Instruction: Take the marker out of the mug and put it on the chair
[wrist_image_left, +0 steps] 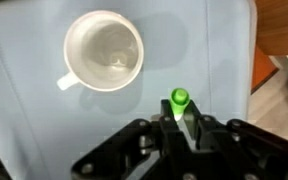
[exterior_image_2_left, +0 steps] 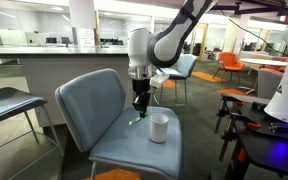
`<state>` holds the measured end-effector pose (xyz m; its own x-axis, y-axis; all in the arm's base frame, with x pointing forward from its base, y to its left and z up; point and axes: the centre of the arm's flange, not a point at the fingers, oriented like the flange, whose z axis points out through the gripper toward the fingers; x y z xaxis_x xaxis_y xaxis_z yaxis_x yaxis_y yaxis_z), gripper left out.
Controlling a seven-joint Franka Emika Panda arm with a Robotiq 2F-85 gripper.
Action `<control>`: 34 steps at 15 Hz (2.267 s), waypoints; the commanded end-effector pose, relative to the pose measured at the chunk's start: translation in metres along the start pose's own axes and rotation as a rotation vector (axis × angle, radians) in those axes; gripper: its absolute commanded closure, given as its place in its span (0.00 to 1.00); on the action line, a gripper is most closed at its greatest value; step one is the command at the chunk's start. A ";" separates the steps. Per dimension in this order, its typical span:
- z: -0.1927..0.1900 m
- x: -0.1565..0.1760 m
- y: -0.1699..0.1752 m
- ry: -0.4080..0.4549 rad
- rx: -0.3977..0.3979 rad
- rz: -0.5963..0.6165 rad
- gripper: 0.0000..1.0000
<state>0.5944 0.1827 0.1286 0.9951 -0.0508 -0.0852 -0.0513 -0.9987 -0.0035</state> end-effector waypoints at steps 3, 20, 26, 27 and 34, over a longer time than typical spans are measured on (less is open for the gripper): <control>0.031 0.020 -0.022 0.007 -0.047 0.085 0.95; 0.090 0.036 -0.084 -0.078 -0.325 0.413 0.95; 0.103 0.046 -0.093 -0.099 -0.291 0.407 0.94; 0.104 0.046 -0.095 -0.096 -0.282 0.396 0.56; 0.081 0.054 -0.097 -0.094 -0.209 0.370 0.11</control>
<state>0.6371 0.2839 0.0321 0.9009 -0.4240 -0.0926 -0.3873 -0.8818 0.2690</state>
